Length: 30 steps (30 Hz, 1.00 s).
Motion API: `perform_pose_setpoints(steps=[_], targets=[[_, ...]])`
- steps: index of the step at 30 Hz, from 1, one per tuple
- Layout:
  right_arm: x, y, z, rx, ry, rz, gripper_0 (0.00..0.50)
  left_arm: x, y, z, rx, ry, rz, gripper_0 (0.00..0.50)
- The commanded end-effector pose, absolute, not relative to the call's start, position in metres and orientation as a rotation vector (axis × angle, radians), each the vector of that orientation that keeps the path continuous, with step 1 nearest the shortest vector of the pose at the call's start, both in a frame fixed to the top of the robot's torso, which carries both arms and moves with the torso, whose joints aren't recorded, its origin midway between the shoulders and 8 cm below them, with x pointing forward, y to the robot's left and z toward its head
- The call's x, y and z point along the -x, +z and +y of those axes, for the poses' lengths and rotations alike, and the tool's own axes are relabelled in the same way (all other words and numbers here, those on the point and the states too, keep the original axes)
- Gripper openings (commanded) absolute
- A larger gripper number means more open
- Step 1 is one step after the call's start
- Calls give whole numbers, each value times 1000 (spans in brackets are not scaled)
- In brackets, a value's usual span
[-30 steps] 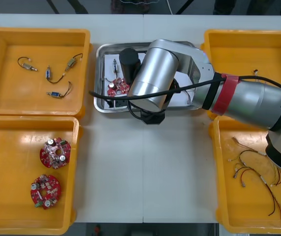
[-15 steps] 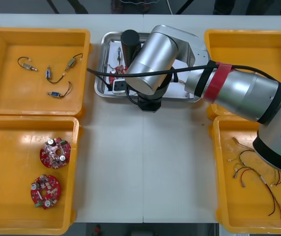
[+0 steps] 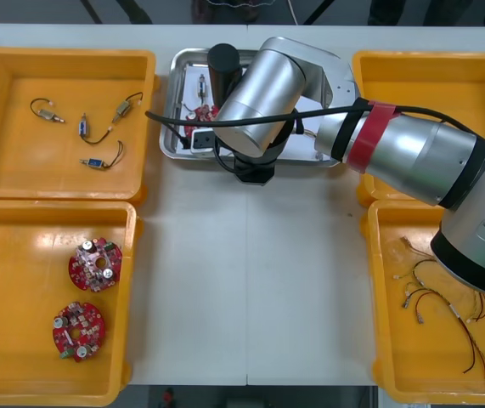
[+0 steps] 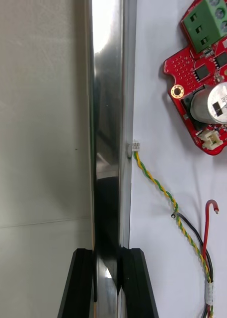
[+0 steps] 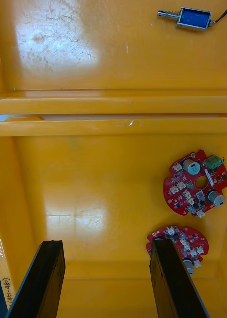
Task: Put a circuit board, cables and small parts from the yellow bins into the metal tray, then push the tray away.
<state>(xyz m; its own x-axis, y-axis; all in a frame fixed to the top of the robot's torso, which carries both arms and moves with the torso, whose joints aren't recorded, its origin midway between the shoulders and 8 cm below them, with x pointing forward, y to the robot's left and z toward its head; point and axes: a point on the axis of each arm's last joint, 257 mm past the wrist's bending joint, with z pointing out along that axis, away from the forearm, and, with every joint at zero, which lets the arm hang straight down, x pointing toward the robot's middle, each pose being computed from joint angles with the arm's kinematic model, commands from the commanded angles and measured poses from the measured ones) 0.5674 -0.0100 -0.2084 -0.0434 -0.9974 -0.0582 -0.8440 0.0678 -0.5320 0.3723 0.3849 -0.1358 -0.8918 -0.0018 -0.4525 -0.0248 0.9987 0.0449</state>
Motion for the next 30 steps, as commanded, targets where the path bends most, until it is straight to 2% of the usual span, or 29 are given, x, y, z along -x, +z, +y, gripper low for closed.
perform_pose_setpoints(steps=[1, 15, 30], targets=[[-582, -165, 20, 1837, -525, 1811, 0, -370, -130, 386, -34, 81, 2645, 500], [-608, -153, 18, 1790, -573, 1769, 0, -370, -130, 386, -34, 81, 2645, 500], [-615, -150, 21, 1785, -589, 1745, 0, -370, -130, 386, -34, 81, 2645, 500]])
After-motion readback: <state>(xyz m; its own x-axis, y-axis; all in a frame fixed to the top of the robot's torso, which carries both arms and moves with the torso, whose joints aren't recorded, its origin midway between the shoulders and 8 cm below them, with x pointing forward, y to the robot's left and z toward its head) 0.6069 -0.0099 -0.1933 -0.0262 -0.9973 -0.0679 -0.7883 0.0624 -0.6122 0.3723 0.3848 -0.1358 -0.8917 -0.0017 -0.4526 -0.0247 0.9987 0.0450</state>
